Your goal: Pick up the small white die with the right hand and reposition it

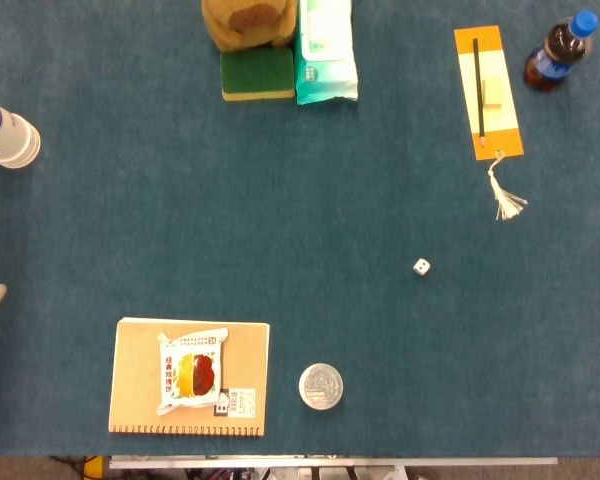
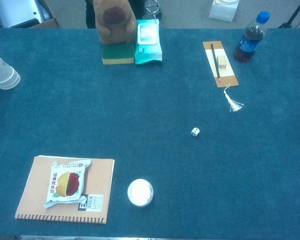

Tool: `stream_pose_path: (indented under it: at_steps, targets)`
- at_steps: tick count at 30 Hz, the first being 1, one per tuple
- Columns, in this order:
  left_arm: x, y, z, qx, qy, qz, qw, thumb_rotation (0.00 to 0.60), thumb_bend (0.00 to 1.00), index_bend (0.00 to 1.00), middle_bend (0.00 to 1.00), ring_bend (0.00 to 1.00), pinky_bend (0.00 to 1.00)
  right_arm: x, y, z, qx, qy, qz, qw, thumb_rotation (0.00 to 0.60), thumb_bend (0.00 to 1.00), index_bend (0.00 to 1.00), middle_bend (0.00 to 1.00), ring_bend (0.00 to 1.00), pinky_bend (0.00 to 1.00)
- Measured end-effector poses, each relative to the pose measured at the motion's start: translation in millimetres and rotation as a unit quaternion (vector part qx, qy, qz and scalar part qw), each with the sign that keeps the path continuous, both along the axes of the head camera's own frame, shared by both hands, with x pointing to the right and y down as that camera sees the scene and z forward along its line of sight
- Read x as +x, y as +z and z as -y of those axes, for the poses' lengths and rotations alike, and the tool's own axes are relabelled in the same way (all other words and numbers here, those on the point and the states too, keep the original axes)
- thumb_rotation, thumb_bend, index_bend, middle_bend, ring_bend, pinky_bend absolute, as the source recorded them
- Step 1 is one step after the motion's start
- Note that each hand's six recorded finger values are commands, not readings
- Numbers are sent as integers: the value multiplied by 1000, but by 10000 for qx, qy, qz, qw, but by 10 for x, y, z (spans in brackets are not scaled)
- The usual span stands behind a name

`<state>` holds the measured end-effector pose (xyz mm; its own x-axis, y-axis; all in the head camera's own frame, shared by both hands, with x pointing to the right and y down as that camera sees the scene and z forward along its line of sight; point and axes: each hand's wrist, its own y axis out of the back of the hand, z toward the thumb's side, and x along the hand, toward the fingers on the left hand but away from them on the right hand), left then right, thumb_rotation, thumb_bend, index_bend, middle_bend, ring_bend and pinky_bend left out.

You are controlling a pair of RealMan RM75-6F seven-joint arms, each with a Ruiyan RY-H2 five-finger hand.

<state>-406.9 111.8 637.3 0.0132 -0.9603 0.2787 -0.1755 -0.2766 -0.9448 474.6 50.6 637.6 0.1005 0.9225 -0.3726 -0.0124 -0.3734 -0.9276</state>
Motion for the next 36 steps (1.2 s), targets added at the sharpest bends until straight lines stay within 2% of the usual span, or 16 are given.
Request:
stream_pose_path:
  at_steps: [7, 11, 18, 21, 27, 36]
  targets:
    - [-31, 32, -12, -8, -53, -42, 10000, 600, 39, 0, 0, 0, 193, -90, -11, 38, 37, -177, -7, 9998, 600, 265, 54, 388, 295, 365]
    - [-33, 36, 7, -2, -48, -75, 10000, 600, 38, 0, 0, 0, 199, -197, -14, 94, 25, -362, -13, 9993, 600, 269, 54, 388, 296, 553]
    - [-19, 39, 70, 9, 35, -94, 9999, 600, 38, 0, 0, 0, 199, -451, -31, 175, -15, -809, -94, 9967, 600, 289, 54, 393, 306, 666]
    - [-18, 41, 93, 10, 65, -93, 9999, 600, 38, 0, 0, 0, 199, -579, -50, 210, -39, -1023, -166, 9946, 600, 329, 54, 454, 372, 712]
    - [-24, 50, 103, -3, 61, -102, 9999, 600, 38, 0, 0, 0, 199, -873, -87, 312, -115, -1529, -345, 9876, 600, 477, 54, 611, 531, 809]
    - [-63, 76, 74, -35, -1, -129, 9999, 600, 38, 0, 0, 0, 199, -1400, -59, 434, -338, -2398, -635, 9682, 600, 836, 54, 879, 773, 967]
